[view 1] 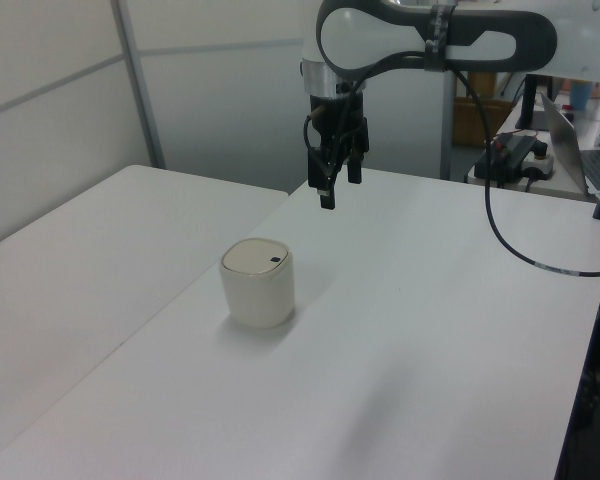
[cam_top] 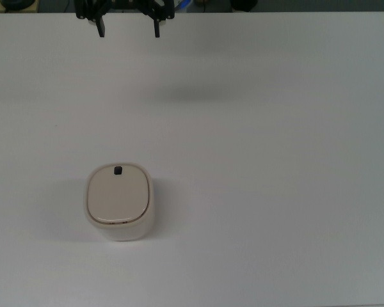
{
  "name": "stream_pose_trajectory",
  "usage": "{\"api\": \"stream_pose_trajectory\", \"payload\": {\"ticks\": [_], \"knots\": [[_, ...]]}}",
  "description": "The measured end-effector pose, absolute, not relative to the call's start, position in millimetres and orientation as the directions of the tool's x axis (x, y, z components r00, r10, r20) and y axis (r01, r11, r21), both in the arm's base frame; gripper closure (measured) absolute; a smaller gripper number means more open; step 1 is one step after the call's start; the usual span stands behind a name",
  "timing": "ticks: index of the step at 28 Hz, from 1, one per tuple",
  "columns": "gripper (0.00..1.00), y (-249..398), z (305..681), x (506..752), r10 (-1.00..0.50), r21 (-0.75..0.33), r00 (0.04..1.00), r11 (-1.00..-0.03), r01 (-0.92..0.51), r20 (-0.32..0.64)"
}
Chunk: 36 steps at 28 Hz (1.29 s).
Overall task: Open the trash can
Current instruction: 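Move the gripper toward the cream trash can above its lid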
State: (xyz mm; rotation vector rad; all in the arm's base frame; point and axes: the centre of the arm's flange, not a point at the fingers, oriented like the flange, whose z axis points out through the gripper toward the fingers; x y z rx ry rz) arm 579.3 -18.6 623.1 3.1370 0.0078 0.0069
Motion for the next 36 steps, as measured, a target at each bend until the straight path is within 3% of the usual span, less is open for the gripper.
{"api": "stream_pose_trajectory", "payload": {"ticks": [5,12,29,36], "knots": [[0.06,-22.3,623.8,578.8,0.032,0.005,0.999,-0.999,0.032,0.005],[0.35,-37.1,625.0,576.1,0.117,0.004,0.993,-0.993,0.117,-0.002],[0.97,-38.4,623.8,575.6,0.125,0.002,0.992,-0.992,0.125,-0.008],[0.99,-38.5,614.3,586.2,0.126,0.005,0.992,-0.992,0.126,0.009]]}}
